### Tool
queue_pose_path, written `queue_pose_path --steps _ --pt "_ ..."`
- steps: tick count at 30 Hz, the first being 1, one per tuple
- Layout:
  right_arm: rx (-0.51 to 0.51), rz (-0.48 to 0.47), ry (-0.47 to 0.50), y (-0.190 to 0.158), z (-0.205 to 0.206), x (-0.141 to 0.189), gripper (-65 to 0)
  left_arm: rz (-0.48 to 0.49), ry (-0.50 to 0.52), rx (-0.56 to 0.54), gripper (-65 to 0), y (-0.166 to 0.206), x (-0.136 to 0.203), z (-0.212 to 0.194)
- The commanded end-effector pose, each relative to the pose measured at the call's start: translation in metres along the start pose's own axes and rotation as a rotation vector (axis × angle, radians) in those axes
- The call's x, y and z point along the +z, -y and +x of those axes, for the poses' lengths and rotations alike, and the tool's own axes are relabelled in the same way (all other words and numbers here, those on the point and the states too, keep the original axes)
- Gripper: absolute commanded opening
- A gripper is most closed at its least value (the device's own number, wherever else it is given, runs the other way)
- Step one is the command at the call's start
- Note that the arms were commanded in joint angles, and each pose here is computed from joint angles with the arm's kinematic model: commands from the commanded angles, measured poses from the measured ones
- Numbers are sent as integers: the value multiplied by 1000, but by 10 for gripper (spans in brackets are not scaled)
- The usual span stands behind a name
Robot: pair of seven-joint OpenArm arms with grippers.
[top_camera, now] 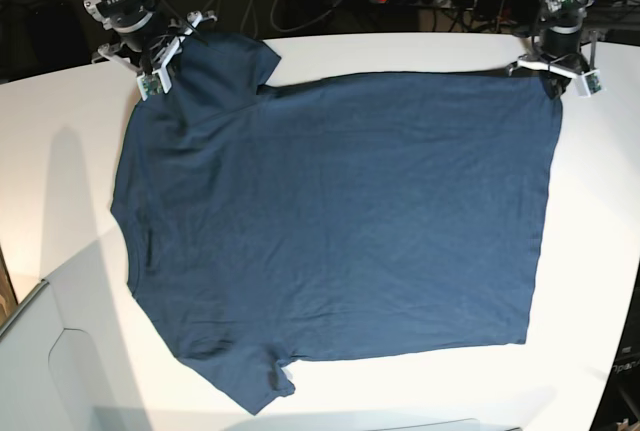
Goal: Fold the T-shirt properly
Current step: 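Lift the shoulder edge with both grippers and fold it over the shirt body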
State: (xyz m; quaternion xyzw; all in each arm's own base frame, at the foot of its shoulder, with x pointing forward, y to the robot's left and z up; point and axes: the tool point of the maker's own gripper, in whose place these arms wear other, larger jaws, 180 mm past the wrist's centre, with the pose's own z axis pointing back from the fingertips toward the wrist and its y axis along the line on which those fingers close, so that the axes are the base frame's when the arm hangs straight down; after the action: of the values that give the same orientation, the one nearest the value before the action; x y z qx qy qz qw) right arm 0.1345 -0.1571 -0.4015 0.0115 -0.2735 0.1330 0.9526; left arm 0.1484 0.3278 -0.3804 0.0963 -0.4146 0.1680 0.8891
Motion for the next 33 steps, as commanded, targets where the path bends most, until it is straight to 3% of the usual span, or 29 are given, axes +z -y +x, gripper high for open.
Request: queue_pose_path --steps 1,11,24,33 --pt "14 -10 16 4 3 6 -650 4 29 -20 -650 -3 6 9" --pt "-4 -80 0 28 -7 19 -650 11 -14 -17 -650 -4 22 -11" --pt "-6 -47 -56 14 -30 26 -650 25 -58 -10 -650 -8 33 -29" --pt "21 -53 -59 20 -30 27 -650 82 -15 33 -650 -20 32 -19"
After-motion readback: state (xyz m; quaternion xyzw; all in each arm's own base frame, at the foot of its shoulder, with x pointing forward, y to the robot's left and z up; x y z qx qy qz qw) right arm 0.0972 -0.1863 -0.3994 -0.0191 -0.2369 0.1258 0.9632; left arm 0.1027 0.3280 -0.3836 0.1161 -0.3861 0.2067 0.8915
